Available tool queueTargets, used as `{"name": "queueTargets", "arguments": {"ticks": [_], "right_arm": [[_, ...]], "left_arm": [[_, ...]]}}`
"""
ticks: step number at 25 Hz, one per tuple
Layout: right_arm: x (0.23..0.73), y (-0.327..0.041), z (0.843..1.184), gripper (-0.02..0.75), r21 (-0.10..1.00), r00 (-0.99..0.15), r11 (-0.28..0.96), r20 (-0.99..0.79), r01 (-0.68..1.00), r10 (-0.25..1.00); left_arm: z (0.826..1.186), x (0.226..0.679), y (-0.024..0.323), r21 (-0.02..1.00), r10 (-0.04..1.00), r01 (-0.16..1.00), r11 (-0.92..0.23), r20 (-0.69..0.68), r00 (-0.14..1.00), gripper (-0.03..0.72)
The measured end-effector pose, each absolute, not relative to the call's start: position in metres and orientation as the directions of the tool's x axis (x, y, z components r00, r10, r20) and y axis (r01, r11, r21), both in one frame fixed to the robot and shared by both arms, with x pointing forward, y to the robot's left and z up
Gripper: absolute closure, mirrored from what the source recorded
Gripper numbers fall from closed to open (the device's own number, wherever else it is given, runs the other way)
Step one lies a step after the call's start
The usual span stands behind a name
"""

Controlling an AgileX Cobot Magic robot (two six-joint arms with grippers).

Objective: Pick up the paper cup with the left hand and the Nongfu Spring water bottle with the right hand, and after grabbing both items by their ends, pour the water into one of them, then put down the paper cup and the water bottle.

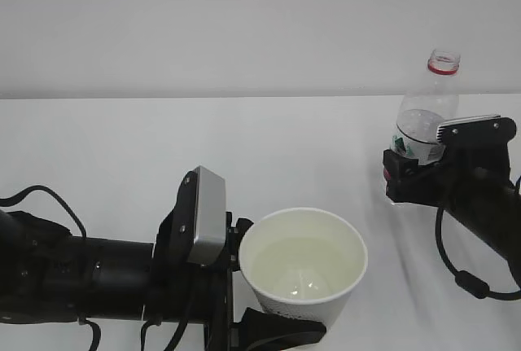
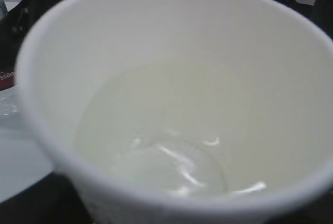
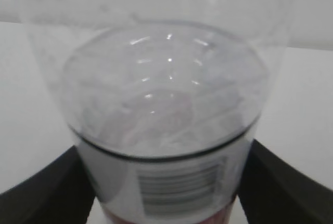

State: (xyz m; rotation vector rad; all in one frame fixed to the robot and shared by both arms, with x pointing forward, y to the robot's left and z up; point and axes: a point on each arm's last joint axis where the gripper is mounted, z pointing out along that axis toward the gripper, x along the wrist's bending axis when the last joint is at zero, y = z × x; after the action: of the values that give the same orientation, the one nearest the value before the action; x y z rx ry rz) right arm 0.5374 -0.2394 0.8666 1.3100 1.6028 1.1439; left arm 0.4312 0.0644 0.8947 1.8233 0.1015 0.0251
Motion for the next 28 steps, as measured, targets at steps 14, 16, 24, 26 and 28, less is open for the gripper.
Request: {"name": "queueTargets", "arguments": {"ticks": [14,16,24,26,28], "right_arm": [[0.521,-0.243,0.879,0.149,0.955,-0.182,0.051,0.003,0.292,0.983],[0.518,-0.243,0.88,0.149,0.954,-0.182,0.051,0.003,0.294,0.983],[0.504,-0.246,0.889,0.149,0.956,-0.179,0.043,0.01,0.29,0.984],[0.5,-0.247,0.891,0.149,0.957,-0.18,0.042,0.01,0.287,0.984],[0.496,-0.248,0.894,0.149,0.959,-0.18,0.041,0.01,0.282,0.984]], "left_arm": [[0.895,0.431,0.064,0.967,0.083,0.056,-0.249,-0.037,0.996,0.126],[0.895,0.431,0.064,0.967,0.083,0.056,-0.249,-0.037,0.996,0.126],[0.895,0.431,0.064,0.967,0.083,0.056,-0.249,-0.037,0.996,0.126],[0.895,0.431,0.064,0.967,0.083,0.056,-0.249,-0.037,0.996,0.126],[0.895,0.431,0.064,0.967,0.084,0.057,-0.248,-0.037,0.996,0.126]]}}
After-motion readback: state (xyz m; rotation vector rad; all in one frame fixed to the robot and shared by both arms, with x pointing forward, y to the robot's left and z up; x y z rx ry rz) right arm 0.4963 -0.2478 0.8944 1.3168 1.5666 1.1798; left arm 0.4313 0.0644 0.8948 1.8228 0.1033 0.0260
